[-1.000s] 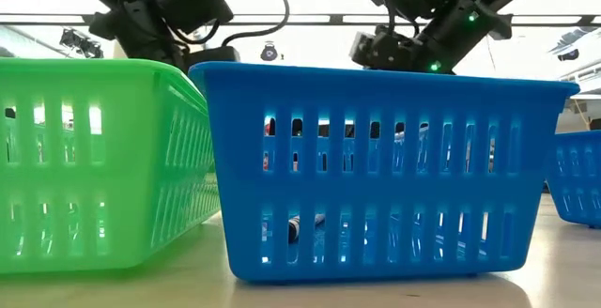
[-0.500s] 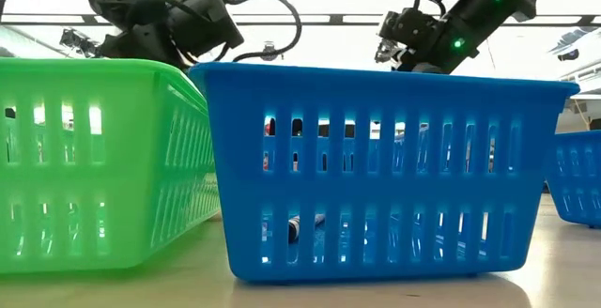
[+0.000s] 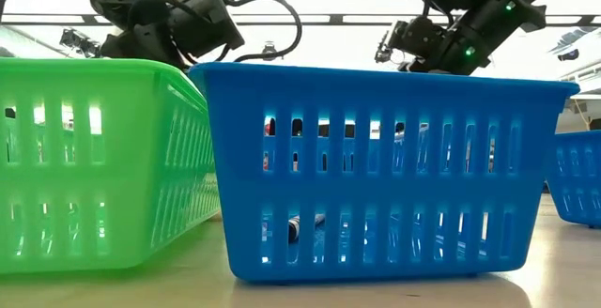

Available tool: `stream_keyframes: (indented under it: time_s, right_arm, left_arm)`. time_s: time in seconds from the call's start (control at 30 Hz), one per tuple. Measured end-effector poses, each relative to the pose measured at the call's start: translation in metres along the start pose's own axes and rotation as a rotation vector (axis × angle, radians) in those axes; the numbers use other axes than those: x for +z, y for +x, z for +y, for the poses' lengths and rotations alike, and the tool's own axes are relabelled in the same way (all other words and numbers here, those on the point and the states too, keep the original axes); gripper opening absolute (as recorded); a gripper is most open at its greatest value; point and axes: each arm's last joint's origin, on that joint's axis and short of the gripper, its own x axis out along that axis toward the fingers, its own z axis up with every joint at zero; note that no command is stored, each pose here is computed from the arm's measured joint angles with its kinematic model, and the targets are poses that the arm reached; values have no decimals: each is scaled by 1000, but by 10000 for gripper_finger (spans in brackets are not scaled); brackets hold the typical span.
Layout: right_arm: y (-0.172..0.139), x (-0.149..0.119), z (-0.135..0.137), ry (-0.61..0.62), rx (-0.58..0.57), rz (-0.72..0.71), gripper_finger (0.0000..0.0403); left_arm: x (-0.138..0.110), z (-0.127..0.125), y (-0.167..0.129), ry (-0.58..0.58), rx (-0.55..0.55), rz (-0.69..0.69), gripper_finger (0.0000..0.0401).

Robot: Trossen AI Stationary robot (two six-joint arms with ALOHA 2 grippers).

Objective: Sort crayons
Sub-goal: Put the white crayon into the black bin

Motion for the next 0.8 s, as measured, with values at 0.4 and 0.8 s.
stream_keyframes:
  time_s: [0.4,0.8]
  right_arm:
    - [0,-1,2,13,28,-10,82]
    - [-2,3,6,6,41,-49,82]
  left_arm:
    - [13,0,-15,1,-67,46,115]
    - [9,-6,-16,1,-98,88,103]
